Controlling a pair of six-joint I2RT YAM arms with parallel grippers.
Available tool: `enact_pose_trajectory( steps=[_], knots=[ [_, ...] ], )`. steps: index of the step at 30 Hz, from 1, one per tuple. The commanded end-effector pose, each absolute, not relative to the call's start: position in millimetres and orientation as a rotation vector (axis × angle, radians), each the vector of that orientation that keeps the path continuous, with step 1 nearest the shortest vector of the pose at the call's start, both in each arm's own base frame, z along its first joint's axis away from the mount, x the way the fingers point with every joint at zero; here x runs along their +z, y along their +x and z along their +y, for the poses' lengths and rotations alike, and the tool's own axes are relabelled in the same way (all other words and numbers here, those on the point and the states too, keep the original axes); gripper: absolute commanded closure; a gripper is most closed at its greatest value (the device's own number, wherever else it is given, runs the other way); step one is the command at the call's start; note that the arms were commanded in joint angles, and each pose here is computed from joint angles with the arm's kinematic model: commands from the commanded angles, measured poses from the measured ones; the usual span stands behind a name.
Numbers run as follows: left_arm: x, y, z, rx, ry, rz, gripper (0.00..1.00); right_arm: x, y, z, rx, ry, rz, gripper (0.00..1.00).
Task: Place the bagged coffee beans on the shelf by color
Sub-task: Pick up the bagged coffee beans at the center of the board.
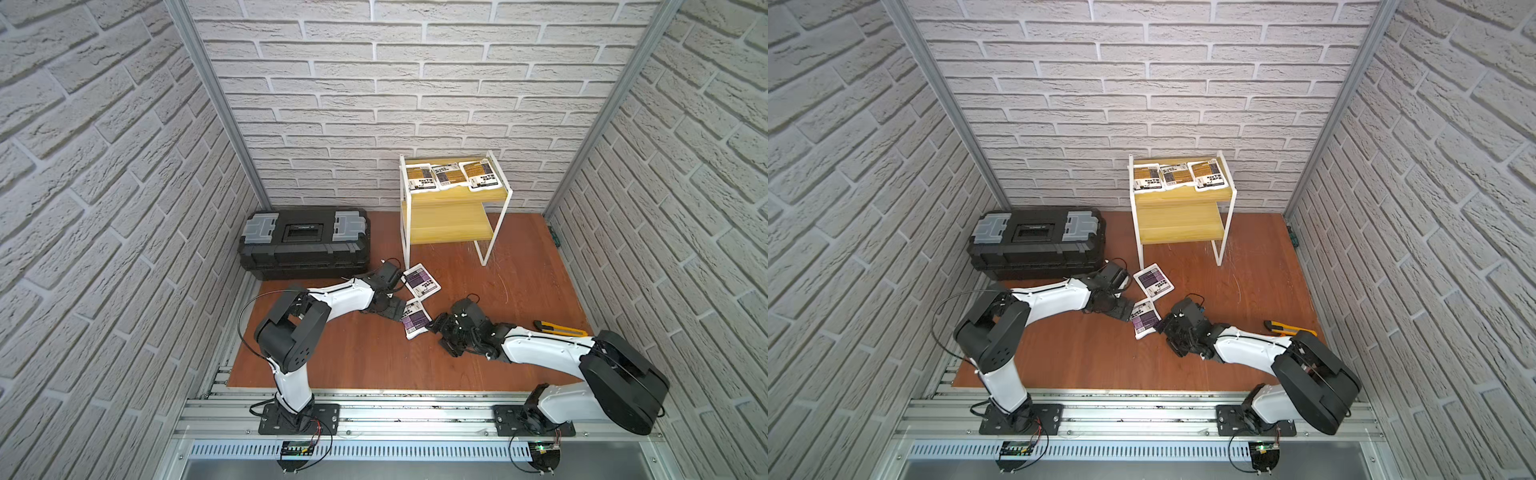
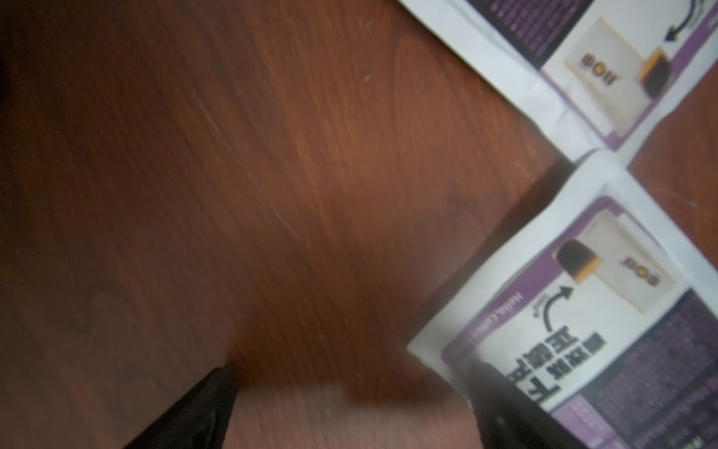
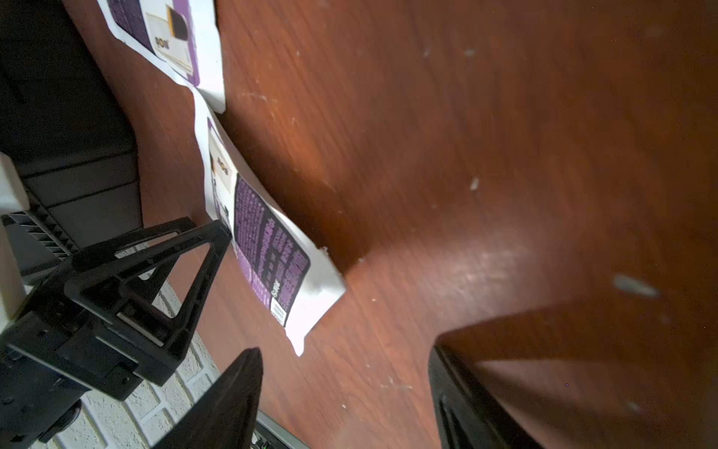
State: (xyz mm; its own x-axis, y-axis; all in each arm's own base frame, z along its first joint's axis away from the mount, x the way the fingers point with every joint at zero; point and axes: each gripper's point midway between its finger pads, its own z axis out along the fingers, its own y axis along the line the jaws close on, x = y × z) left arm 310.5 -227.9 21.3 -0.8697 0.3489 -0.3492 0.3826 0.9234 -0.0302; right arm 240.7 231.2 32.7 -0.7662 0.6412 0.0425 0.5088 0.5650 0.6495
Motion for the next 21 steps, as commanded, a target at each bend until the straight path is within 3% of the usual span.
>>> enact_pose_trajectory(
  steps=[1, 12, 21],
  knots=[
    [6.1, 293.4, -219.1, -0.114, 0.548, 2.797, 0.02, 24.1, 241.3, 236.8, 0.983, 0.964, 2.608, 0.28],
    [-1.4, 287.0, -219.6, -0.132, 0.554, 2.815, 0.02, 17.5, 247.8, 249.0, 1.012, 0.965, 2.651, 0.28],
    [-1.5, 285.7, -220.1, -0.139, 0.559, 2.817, 0.02, 3.1, 247.3, 230.8, 0.886, 0.888, 2.746, 0.28]
  ],
)
